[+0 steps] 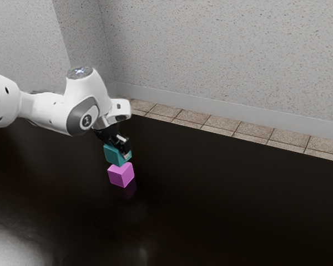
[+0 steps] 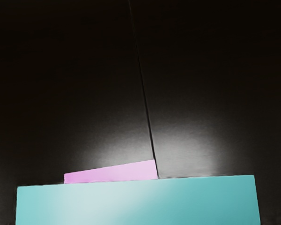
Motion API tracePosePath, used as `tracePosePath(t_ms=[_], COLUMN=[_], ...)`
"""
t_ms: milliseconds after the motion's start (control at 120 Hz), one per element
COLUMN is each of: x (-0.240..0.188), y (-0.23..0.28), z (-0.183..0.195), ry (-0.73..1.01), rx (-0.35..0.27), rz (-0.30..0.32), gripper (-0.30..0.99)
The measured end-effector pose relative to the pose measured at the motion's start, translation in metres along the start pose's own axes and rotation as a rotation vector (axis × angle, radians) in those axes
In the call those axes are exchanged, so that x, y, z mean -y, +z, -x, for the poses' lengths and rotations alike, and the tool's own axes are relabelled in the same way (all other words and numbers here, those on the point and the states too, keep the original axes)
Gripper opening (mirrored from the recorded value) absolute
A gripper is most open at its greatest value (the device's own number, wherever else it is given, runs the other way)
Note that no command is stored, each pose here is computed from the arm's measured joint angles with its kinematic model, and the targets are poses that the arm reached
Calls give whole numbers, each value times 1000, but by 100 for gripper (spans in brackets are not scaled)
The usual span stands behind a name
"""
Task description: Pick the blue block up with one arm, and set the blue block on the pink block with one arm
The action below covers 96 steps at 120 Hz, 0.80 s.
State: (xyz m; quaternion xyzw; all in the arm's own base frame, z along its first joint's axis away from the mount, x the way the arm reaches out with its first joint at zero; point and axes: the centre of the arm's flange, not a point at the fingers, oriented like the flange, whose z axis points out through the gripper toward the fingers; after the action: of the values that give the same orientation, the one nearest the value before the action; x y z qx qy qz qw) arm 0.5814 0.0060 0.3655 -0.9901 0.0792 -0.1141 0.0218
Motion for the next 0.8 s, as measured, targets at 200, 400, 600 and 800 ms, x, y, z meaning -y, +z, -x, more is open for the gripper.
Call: tracePosePath(t_ms=[200,400,600,800], x=[-1,3,14,21], y=[11,17,19,24], z=[12,14,16,10], ry=[2,-27,-69,-79], rx=[22,26,26,28], rz=[5,19,23,14], gripper=[39,39,39,39])
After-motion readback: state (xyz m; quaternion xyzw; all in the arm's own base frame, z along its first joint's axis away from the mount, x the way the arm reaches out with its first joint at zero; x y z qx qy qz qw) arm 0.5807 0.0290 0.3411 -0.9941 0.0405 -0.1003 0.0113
